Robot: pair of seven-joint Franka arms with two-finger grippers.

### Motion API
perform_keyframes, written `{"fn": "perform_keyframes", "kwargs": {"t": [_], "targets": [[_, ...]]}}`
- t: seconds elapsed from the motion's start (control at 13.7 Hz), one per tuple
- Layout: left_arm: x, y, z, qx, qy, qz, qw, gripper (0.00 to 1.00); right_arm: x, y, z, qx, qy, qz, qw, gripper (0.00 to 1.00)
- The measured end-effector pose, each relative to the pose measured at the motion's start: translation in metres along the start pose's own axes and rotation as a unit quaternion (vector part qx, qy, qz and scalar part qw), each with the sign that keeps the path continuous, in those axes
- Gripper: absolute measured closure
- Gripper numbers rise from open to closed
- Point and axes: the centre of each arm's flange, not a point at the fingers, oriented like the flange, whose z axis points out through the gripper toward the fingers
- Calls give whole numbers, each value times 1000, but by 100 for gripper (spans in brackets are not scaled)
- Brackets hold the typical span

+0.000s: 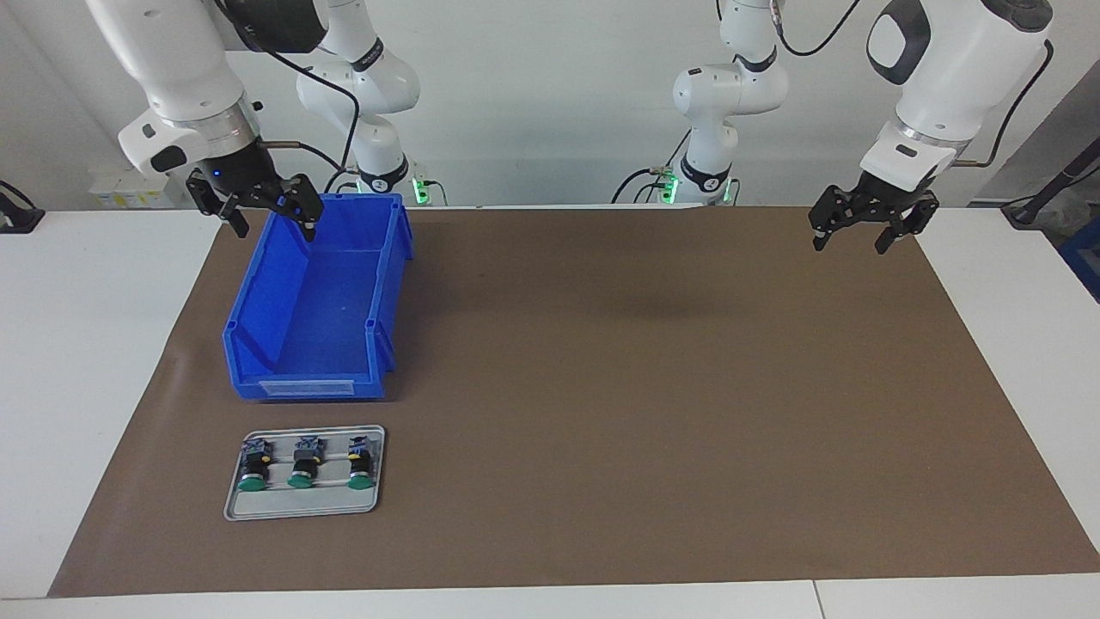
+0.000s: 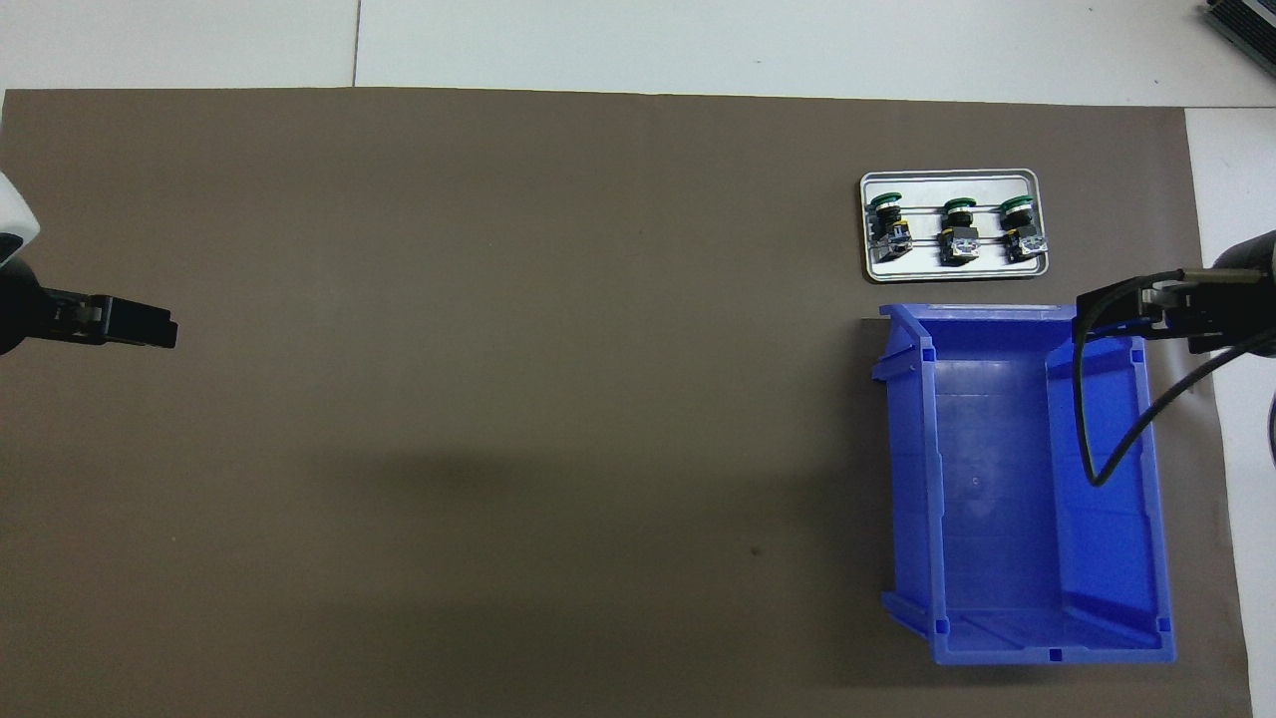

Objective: Place and press button with both arms

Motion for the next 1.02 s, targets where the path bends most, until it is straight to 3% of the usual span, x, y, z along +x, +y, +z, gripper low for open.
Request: {"fn": "perform_keyframes", "kwargs": {"t": [0.58,1.02], "targets": [[0,0,0,0,0,0,1000,0,1,6,0,0,2,6,1000,0],[0,0,0,0,0,0,1000,0,25,5,20,4,40,7,999,4]]}}
